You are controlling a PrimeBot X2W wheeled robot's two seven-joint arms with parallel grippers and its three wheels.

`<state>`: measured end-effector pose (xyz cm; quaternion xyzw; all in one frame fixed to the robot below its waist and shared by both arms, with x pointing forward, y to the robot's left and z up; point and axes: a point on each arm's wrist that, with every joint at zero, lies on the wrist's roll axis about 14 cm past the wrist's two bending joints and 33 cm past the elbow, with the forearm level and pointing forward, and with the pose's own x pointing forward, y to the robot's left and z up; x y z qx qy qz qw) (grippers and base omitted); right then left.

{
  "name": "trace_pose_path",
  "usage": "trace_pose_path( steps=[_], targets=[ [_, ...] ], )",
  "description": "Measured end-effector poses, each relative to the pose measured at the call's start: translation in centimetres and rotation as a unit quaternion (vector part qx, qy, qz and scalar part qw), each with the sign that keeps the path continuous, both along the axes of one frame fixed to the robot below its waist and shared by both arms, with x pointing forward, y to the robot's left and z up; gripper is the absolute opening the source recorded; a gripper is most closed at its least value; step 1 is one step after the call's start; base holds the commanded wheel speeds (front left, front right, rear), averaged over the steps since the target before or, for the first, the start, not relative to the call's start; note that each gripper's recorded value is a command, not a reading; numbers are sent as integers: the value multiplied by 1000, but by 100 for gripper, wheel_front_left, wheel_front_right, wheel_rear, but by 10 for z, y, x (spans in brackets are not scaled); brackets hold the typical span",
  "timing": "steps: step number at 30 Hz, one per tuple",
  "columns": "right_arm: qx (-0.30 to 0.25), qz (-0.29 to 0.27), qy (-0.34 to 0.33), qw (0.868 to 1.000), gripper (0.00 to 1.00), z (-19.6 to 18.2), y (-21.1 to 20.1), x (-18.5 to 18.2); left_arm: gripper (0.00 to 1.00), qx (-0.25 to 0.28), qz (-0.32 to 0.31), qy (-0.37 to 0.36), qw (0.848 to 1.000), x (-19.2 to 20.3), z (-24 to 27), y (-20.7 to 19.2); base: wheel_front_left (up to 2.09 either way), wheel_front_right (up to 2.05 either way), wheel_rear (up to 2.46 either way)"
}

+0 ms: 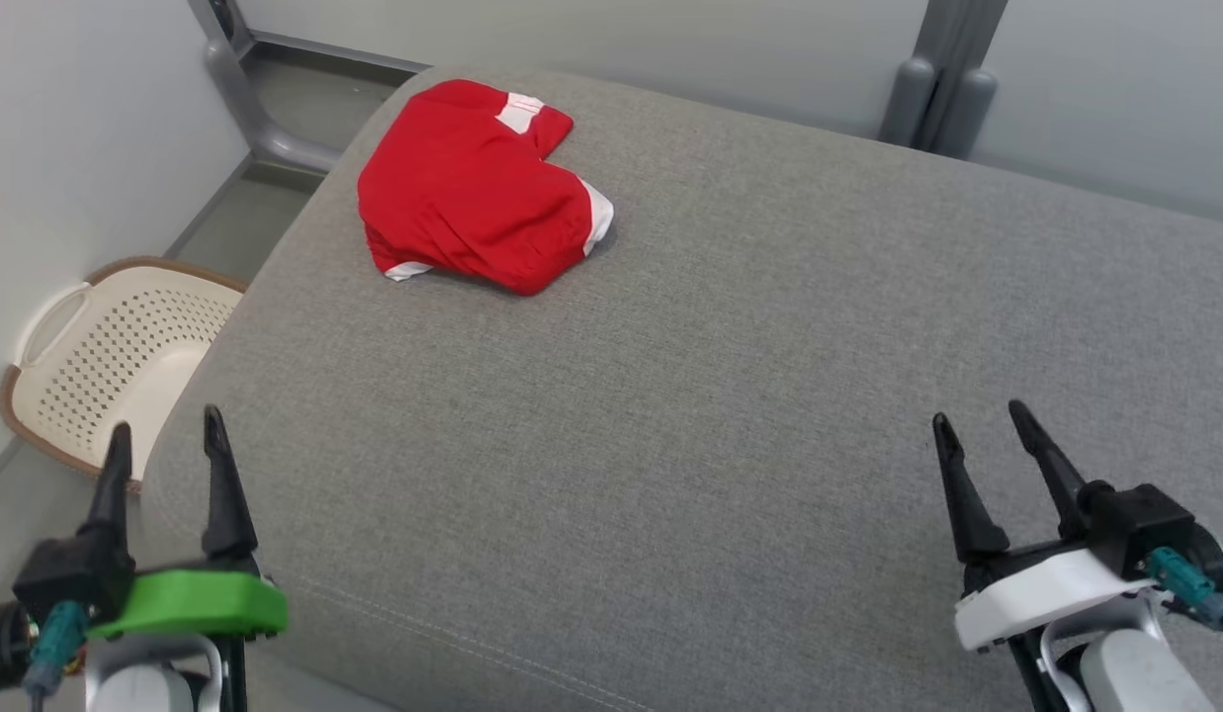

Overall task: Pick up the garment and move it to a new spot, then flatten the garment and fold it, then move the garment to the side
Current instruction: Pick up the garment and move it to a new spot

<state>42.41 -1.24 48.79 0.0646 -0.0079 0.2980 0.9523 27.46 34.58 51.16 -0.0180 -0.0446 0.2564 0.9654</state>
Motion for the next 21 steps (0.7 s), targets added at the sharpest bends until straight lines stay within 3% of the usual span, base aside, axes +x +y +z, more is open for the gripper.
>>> trace_pose_path(
  steps=[13, 21],
  targets=[
    [-43, -122, -26, 991, 100, -6, -105, 55, 100, 79, -85, -89, 989, 165, 89, 1, 0, 0, 0],
    [-75, -212, -19, 974, 100, -20, -180, 55, 100, 74, -129, -55, 987, 258, 70, -12, 0, 0, 0]
  ],
)
